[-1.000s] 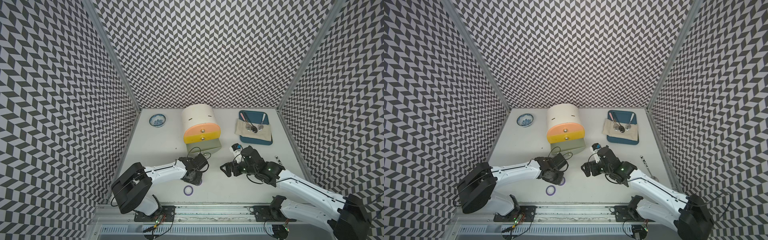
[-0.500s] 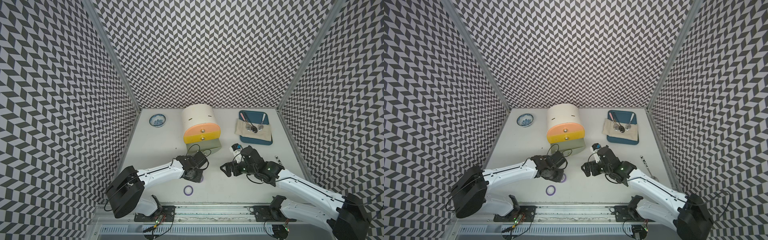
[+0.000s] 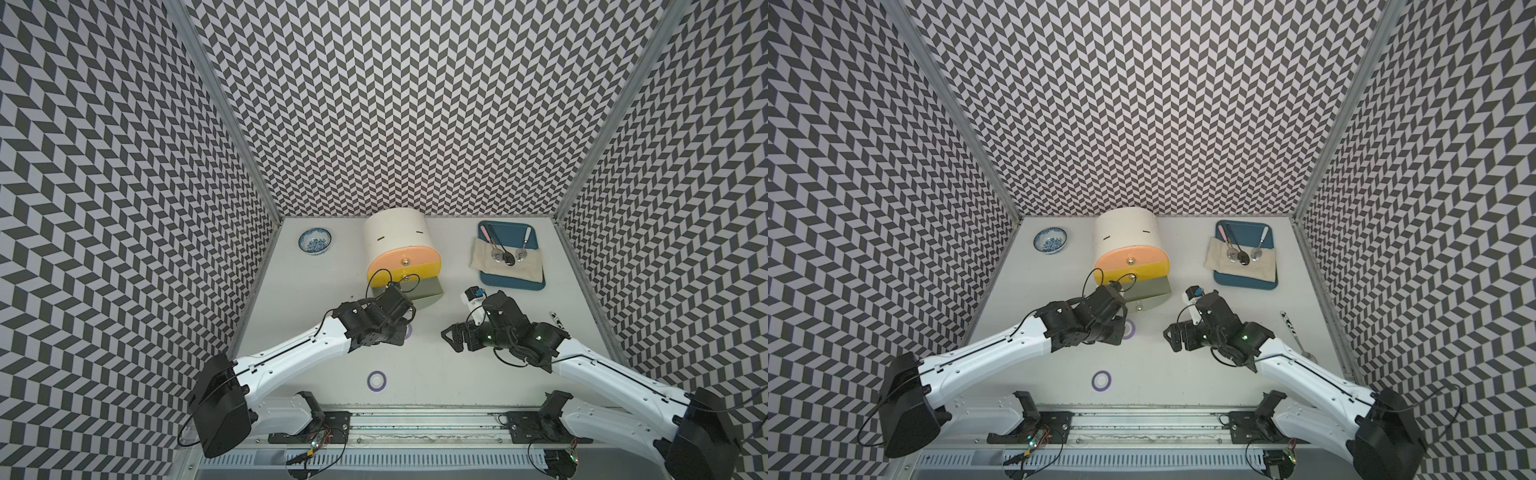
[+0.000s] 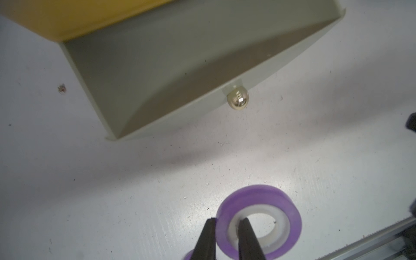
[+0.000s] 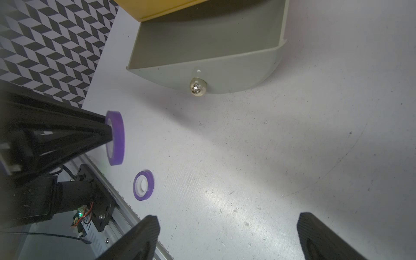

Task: Place the transparent tape into the drawer according to color
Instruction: Place the tape in the drawer.

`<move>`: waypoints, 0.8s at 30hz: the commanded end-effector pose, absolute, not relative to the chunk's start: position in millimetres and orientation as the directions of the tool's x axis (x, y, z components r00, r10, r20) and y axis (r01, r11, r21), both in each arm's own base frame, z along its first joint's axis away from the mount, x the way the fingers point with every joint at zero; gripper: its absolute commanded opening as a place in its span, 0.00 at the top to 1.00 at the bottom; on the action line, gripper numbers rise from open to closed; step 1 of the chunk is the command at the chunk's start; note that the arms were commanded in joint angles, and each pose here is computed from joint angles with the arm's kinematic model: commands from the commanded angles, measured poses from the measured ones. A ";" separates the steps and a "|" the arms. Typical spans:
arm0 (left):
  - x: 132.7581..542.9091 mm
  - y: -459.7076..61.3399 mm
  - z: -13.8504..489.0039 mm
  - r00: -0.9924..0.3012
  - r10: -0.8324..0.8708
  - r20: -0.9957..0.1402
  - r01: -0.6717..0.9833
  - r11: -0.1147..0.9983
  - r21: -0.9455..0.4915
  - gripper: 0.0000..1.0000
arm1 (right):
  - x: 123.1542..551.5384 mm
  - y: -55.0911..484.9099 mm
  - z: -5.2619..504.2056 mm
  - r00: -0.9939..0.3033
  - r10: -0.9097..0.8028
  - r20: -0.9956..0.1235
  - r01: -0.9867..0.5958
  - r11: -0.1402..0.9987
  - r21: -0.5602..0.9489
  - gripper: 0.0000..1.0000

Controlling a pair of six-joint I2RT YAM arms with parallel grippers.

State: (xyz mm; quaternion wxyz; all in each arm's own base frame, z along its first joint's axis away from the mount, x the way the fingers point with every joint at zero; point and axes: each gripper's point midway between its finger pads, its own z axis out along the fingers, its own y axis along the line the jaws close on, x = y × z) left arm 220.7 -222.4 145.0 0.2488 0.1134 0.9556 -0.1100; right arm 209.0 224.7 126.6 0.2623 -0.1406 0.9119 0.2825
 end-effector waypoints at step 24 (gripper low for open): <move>296.8 -179.9 176.3 -0.571 -0.087 -0.817 0.012 0.993 -0.114 1.00 | 217.0 225.5 142.9 -0.801 -0.046 -0.597 -0.395 0.790 0.469 0.00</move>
